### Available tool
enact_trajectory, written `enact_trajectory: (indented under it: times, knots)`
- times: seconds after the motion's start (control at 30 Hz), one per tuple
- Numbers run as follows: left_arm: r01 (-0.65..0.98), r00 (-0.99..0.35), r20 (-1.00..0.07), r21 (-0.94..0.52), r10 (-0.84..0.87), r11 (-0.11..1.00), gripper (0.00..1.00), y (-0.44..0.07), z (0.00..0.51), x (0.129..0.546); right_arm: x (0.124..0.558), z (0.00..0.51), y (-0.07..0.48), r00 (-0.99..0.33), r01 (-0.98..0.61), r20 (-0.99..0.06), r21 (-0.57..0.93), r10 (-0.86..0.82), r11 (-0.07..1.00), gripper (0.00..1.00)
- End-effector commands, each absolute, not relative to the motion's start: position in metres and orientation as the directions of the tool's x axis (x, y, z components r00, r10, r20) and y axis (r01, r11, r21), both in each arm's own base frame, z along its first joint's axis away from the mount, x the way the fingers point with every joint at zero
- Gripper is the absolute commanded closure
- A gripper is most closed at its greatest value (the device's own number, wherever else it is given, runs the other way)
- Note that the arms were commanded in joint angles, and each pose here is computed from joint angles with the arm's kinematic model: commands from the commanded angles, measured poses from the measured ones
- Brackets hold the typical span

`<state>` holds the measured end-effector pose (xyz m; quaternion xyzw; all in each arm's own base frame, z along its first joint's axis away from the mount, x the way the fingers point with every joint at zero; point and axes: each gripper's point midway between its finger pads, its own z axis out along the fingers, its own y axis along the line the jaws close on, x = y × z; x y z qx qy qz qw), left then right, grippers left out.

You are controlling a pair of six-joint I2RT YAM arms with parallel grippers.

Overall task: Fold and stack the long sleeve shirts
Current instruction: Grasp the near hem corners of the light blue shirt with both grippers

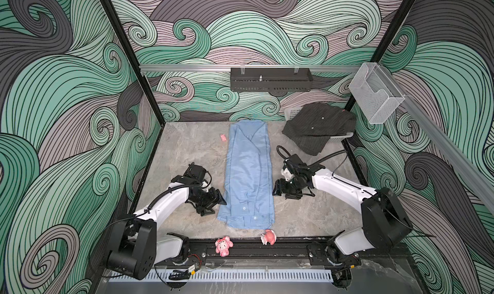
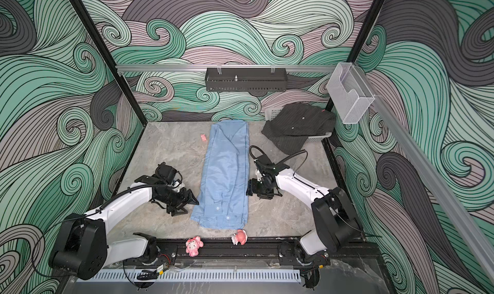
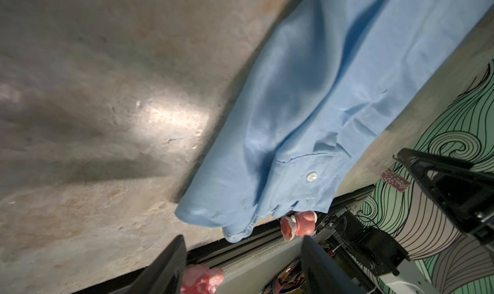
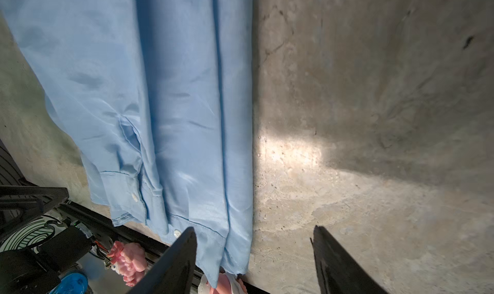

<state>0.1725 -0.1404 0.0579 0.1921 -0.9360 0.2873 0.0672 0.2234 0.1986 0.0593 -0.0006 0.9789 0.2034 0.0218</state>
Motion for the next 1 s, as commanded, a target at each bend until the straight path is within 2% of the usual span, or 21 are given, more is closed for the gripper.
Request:
enact_trajectory:
  times: [0.0,0.37,0.43,0.53,0.67,0.97]
  knots:
    - [-0.381,-0.924,0.205,-0.569,-0.323,0.728,0.35,-0.149,0.062,0.182,0.224,0.059,0.205,-0.997,0.018,-0.059,0.432,0.047,0.902,0.31]
    - [-0.411,-0.911,0.234,-0.545,-0.338,0.731,0.53,-0.156,0.033,0.178,0.217,0.048,0.209,-0.999,0.005,-0.038,0.42,0.023,0.908,0.34]
    - [-0.409,-0.912,0.224,-0.532,-0.342,0.741,0.59,-0.154,0.03,0.181,0.215,0.047,0.209,-0.999,0.003,-0.036,0.417,0.02,0.909,0.34]
    - [-0.406,-0.914,0.225,-0.519,-0.338,0.752,0.73,-0.153,0.026,0.184,0.213,0.044,0.208,-0.999,0.002,-0.028,0.41,0.015,0.912,0.35]
    - [-0.396,-0.918,0.234,-0.504,-0.321,0.767,0.98,-0.151,0.026,0.178,0.209,0.038,0.208,-1.0,0.003,-0.014,0.405,0.009,0.914,0.36]
    - [-0.389,-0.921,0.202,-0.534,-0.333,0.751,1.0,-0.151,0.056,0.147,0.203,0.038,0.209,-1.0,0.002,-0.008,0.407,0.006,0.913,0.36]
